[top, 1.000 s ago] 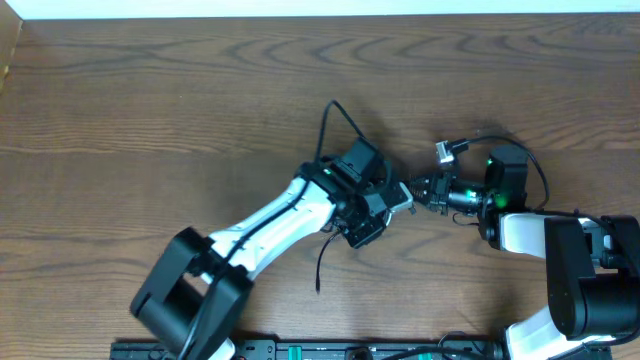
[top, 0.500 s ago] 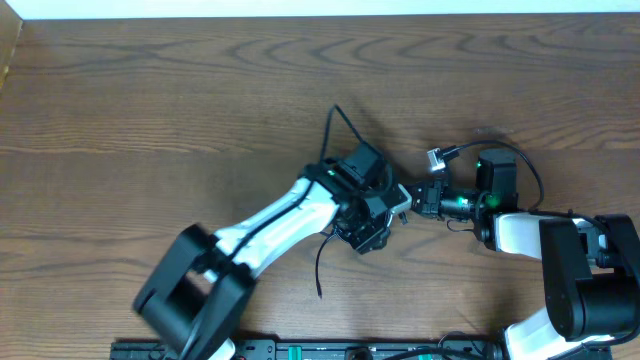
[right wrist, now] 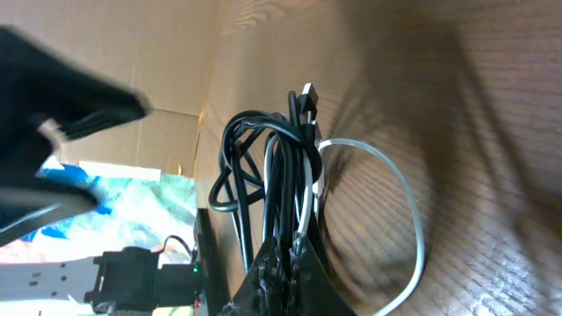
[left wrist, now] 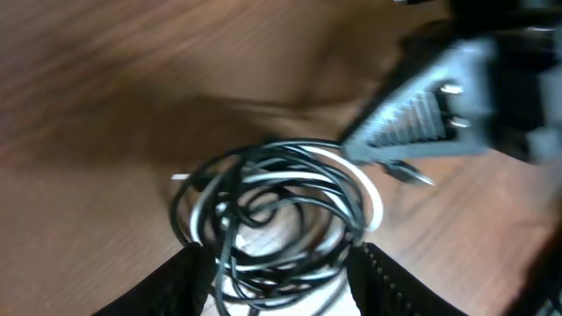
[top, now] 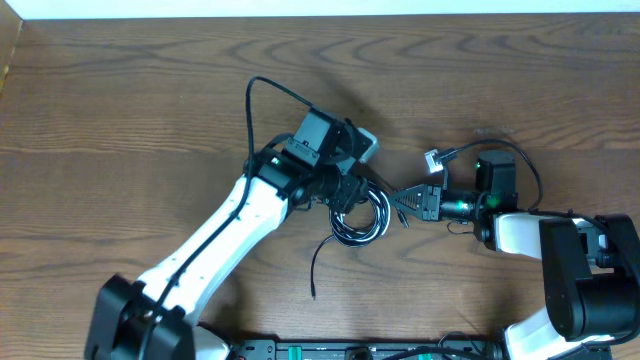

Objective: Untangle cables

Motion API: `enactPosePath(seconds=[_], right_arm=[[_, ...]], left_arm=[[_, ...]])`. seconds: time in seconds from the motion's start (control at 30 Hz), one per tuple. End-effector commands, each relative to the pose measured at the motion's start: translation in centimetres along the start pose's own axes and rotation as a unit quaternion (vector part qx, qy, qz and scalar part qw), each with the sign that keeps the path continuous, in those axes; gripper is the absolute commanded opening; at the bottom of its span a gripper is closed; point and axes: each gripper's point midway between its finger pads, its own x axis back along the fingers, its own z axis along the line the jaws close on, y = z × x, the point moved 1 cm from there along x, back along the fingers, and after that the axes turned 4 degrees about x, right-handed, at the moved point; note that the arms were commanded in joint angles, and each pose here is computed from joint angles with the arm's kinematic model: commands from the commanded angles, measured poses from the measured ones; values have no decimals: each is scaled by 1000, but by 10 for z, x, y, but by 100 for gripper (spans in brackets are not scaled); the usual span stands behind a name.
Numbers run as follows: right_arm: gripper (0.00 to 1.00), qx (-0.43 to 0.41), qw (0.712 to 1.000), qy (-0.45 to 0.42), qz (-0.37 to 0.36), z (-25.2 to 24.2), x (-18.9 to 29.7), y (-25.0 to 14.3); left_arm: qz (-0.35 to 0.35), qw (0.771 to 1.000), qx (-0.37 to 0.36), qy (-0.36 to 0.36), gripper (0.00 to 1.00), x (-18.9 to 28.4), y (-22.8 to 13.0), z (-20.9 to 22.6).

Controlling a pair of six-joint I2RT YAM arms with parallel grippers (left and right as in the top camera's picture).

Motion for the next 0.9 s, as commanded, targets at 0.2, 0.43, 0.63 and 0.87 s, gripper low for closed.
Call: enactPosePath(seconds=[0.2,0.43,0.63,0.87], right_arm=[[1,30,999,21,9,9,-1,-2],[1,36,999,24,15,11,-5,-4],[1,35,999,20,14,10,-5,-4],[1,35,999,17,13,9,-5,-4]], left_arm=[[46,998,48,0,53,-43,-12,19],[43,998,51,1,32,-51,-10,21],[38,998,54,2,41,-50,-8,22],[40,993,109,0,35,-44,-9,16]])
